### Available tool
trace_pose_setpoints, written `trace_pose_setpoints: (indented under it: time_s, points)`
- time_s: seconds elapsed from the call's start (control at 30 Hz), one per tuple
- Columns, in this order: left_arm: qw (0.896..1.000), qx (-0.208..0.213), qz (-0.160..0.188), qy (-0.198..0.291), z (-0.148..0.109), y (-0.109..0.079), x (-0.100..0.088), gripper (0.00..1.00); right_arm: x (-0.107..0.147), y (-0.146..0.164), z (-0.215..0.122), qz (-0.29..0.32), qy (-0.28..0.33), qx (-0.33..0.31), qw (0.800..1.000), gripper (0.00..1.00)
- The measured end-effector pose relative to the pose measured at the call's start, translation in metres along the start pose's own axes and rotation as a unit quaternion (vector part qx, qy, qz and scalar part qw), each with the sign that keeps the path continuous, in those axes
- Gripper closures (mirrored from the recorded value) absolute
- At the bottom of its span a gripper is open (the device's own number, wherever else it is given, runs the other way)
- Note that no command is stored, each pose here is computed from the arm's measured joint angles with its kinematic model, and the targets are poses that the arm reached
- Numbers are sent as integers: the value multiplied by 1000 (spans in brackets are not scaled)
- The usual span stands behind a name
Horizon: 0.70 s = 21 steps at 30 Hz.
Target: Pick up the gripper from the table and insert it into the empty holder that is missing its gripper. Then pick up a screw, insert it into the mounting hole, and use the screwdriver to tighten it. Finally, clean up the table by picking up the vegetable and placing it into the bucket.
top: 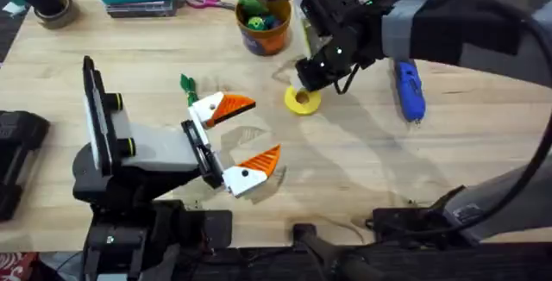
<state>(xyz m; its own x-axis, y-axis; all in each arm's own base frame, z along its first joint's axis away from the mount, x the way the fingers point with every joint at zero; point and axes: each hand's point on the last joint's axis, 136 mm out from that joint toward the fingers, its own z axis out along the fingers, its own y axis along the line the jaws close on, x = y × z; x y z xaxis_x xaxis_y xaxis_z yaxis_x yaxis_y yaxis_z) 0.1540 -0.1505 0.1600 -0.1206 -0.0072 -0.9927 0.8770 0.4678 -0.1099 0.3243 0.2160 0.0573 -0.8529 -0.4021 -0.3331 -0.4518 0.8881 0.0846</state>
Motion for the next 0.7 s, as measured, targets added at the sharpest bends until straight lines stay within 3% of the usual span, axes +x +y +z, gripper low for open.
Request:
trace_pose_setpoints:
  time_s: [0.17, 0.33, 0.7]
  points:
    - [1000, 0, 0, 0, 0, 0, 0, 58, 0, 0, 0, 0, 0, 0, 1000, 853]
    - [1000, 0, 0, 0, 0, 0, 0, 58, 0, 0, 0, 0, 0, 0, 1000, 988]
    - [1000, 0, 0, 0, 0, 0, 0, 58, 0, 0, 0, 0, 0, 1, 1000, 995]
